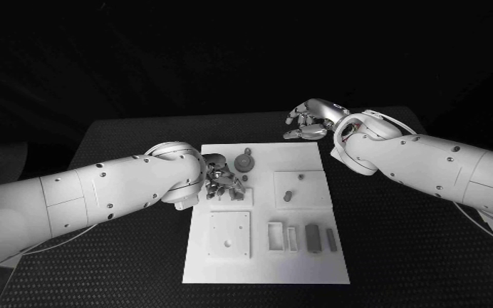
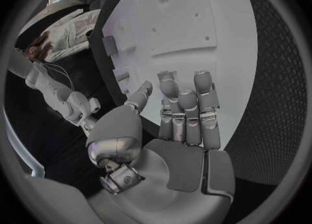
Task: Assemble the parts on the task board
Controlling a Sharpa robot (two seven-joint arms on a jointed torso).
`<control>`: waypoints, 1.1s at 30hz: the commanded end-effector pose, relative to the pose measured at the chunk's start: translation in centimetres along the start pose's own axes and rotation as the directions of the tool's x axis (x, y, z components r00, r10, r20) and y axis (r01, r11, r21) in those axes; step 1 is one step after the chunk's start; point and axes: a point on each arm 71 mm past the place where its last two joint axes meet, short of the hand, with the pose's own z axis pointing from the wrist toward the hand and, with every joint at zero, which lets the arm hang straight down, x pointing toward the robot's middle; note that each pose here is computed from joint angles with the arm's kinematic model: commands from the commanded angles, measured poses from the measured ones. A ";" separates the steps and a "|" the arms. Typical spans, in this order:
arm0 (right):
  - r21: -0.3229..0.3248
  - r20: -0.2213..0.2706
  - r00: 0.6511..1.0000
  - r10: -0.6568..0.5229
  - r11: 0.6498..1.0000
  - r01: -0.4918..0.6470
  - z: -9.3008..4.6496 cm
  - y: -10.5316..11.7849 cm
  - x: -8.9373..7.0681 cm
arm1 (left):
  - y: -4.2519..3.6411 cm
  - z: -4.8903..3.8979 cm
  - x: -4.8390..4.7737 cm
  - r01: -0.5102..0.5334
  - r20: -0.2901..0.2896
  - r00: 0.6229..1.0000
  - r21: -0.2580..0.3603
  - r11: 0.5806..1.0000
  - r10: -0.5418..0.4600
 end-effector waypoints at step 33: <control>-0.015 -0.012 1.000 -0.009 1.000 0.009 0.0 0.2 0.1 | 0.04 0.65 0.36 -0.017 -0.053 0.998 -0.021 1.000 0.016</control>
